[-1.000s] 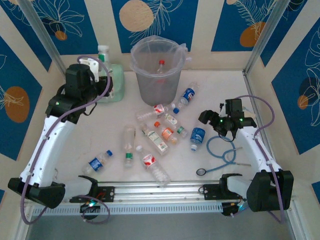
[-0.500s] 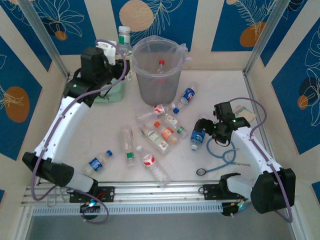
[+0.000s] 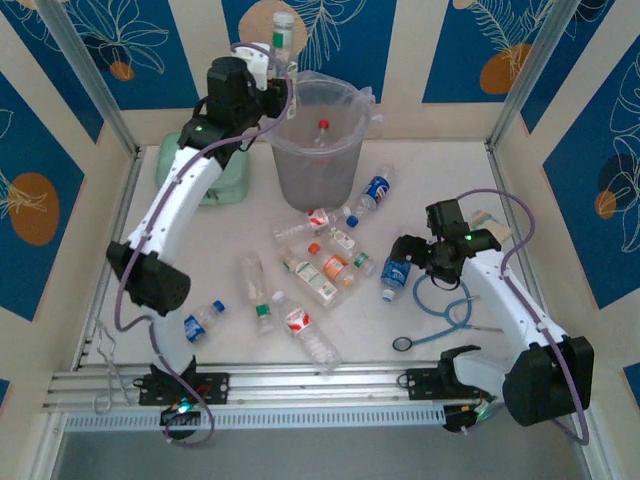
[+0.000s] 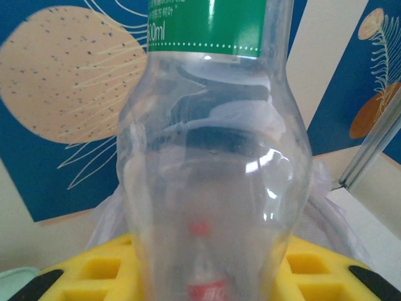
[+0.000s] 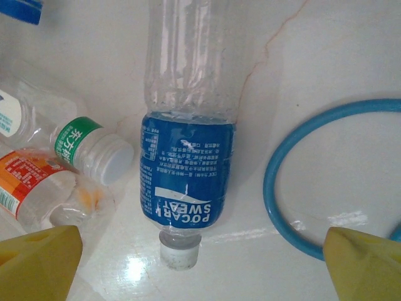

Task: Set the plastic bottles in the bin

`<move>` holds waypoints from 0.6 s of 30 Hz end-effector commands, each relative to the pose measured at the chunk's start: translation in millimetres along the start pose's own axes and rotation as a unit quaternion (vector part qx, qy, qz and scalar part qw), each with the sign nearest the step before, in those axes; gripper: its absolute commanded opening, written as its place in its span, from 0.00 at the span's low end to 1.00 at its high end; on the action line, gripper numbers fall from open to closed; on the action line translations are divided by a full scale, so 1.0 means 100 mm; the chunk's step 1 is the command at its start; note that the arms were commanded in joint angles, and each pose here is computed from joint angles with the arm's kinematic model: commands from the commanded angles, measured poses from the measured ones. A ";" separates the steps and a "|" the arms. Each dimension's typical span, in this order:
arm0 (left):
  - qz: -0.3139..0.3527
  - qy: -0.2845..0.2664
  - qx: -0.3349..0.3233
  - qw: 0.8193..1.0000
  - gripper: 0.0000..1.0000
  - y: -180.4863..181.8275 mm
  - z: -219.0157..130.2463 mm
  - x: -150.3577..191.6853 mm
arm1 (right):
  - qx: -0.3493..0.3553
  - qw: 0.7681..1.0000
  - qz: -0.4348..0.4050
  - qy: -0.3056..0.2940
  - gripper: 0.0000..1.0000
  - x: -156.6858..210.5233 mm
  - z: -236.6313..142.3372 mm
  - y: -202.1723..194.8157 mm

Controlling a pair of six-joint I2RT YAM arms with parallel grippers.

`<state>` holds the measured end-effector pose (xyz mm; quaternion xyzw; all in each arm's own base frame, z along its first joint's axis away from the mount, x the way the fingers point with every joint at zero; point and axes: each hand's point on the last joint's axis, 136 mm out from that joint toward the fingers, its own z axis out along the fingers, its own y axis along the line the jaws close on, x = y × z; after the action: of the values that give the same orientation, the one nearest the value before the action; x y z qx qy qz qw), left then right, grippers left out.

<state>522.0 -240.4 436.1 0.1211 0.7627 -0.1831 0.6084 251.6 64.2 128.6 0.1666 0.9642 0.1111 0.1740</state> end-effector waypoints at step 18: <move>0.094 0.179 0.021 0.979 0.00 -0.28 0.99 1.48 | -0.068 0.997 0.017 0.016 0.99 0.08 -0.18 0.02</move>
<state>563.0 -317.8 285.2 0.2254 0.8340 -0.1428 0.4829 246.9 59.7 148.9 0.1807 0.9507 0.1636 0.1917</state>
